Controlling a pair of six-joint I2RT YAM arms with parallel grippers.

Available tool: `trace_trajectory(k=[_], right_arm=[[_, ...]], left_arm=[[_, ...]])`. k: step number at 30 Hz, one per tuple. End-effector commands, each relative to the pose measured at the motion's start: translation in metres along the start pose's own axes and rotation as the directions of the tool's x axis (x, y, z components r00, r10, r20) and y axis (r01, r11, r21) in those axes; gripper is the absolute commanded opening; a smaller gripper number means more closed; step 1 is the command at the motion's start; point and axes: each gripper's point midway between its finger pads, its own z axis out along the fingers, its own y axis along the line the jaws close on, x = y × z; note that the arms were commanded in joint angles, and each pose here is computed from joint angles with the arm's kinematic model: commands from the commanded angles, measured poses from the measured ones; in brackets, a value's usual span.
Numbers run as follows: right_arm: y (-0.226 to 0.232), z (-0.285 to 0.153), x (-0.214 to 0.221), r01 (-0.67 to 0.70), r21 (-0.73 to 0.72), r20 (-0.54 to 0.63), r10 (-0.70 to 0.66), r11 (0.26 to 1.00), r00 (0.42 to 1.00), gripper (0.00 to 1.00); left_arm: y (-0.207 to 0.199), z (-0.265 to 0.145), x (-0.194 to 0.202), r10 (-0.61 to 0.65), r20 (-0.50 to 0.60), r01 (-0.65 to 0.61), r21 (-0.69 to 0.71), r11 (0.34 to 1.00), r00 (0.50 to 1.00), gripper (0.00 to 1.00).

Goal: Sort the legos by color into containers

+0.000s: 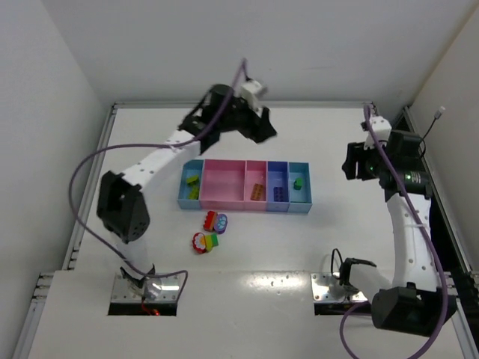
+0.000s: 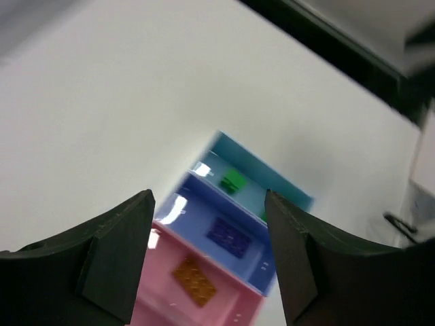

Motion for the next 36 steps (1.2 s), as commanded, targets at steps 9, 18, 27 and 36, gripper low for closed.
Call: trace_trajectory(k=[9, 18, 27, 36], right_arm=[[0.151, -0.026, 0.028, 0.533, -0.667, 0.28, -0.487, 0.521, 0.827, 0.65], [0.279, -0.043, 0.096, 0.63, -0.769, 0.553, -0.604, -0.107, 0.573, 0.65], [0.373, -0.001, 0.151, 0.683, -0.708, 0.642, -0.566, -0.179, 0.517, 0.58], [0.424, 0.038, 0.163, 0.687, -0.725, 0.56, -0.621, -0.049, 0.548, 0.54]], left_arm=[[0.109, -0.217, -0.09, -0.047, 0.372, 0.238, -0.487, 0.84, 0.927, 0.97], [0.133, -0.299, -0.045, -0.124, 0.358, 0.333, -0.613, 0.716, 0.926, 0.99], [0.15, -0.359, -0.018, -0.121, 0.373, 0.362, -0.687, 0.631, 0.92, 0.99], [0.132, -0.349, 0.025, -0.113, 0.221, 0.234, -0.664, 0.71, 0.969, 0.99]])
